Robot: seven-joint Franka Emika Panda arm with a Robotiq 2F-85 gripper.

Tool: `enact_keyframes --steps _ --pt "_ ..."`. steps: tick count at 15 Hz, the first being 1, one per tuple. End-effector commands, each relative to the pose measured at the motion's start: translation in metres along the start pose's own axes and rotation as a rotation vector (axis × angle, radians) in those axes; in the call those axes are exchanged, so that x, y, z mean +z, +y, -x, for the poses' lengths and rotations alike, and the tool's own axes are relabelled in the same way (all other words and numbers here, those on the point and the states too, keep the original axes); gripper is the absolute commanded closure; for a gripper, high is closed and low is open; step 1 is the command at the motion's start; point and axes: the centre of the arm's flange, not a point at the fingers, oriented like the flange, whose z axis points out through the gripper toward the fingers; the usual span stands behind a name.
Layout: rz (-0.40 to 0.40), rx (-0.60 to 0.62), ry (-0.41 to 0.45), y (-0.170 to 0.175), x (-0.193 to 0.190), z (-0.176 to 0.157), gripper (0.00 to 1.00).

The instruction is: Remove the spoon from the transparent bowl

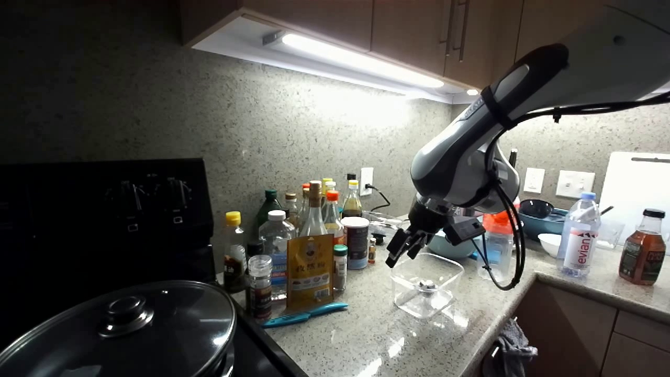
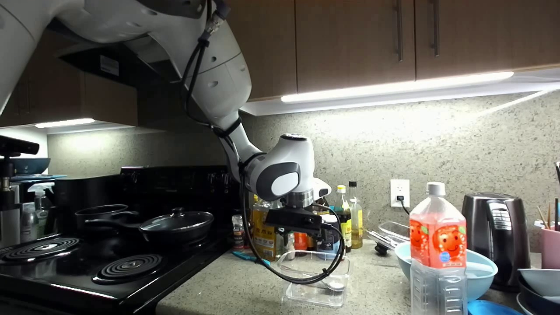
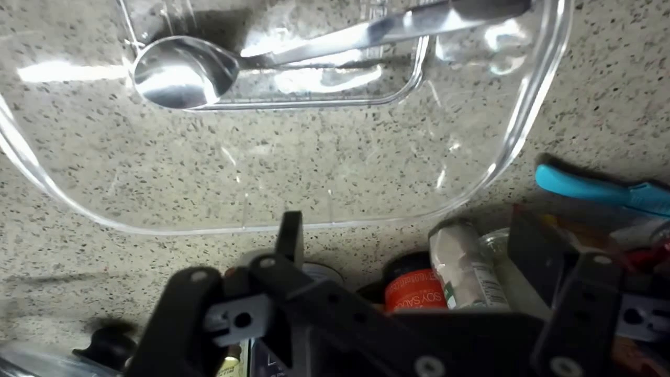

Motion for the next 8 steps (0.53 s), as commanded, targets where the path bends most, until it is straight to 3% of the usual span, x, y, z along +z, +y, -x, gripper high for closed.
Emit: enact_keyframes --steps 1,4,8 --pt "0.042 0.076 0.012 0.003 -0.004 0.005 0.00" --pt "0.071 0.136 -0.017 0.003 -0.007 0.017 0.00" --pt "0.019 0.248 -0.096 -0.002 -0.003 0.043 0.00"
